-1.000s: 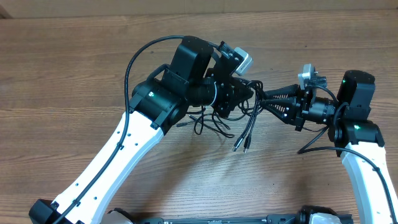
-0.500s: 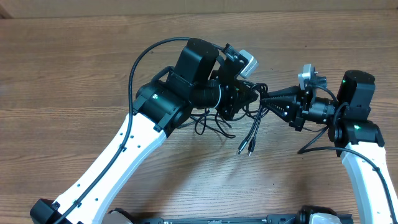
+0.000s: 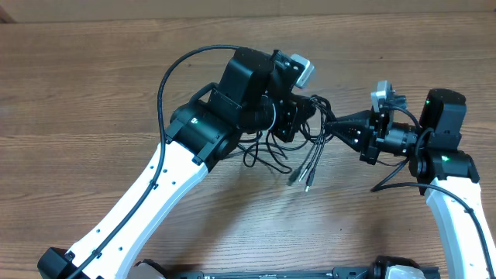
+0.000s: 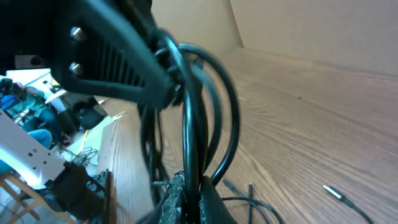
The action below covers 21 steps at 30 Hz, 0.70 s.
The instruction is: Untangle cables
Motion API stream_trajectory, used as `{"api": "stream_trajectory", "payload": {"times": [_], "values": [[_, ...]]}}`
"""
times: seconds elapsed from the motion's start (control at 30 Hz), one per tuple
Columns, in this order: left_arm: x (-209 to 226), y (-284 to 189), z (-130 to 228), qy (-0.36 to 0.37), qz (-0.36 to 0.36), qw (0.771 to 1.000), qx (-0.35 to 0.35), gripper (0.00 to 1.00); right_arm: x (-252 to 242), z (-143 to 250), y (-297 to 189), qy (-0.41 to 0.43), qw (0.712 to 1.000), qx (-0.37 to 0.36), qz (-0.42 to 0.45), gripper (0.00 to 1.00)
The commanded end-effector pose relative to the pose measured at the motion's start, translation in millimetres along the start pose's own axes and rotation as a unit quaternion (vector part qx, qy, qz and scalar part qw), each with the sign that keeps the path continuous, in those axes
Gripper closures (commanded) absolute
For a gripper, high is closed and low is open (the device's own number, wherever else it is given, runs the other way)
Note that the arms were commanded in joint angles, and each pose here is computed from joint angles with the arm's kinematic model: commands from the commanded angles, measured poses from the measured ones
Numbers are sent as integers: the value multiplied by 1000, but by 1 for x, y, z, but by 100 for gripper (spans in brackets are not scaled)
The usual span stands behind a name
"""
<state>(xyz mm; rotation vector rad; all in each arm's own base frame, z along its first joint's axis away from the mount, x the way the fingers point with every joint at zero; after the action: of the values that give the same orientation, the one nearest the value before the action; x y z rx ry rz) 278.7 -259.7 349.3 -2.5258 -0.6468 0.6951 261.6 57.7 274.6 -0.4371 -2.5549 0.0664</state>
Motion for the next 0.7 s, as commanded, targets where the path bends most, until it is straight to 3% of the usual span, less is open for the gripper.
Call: {"api": "stream_trajectory", "payload": {"times": [0.0, 0.2, 0.47, 0.6, 0.63, 0.67], "values": [[8, -7, -20, -46, -64, 995, -56, 96, 3, 0, 0, 11, 1000, 2, -9, 96], [5, -10, -38, -74, -53, 990, -112, 96, 4, 6, 0, 46, 999, 10, -10, 96], [10, -12, -44, -130, -73, 979, -138, 96, 13, 11, 15, 48, 998, 30, -36, 96], [12, -12, -44, -128, -81, 979, -140, 96, 10, 16, 26, 42, 998, 53, -1, 96], [11, -12, -44, -115, -80, 980, -138, 96, 8, 16, 26, 43, 997, 56, 12, 93], [10, -12, -44, -98, -78, 983, -135, 96, 6, 17, 26, 46, 997, 58, 25, 80]]}}
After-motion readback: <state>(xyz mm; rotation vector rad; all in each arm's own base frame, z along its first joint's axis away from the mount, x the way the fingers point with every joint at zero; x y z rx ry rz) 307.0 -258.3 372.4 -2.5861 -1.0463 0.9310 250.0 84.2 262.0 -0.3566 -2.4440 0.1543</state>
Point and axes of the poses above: each gripper's point midway between its finger pads, its own y axis out along the fingers, its own x axis along the line the jaws close on, z = x × y, the point moved 8 cm from there along -y, back along the fingers, and after that the axes turned 8 degrees about y, right-handed, at the moved point
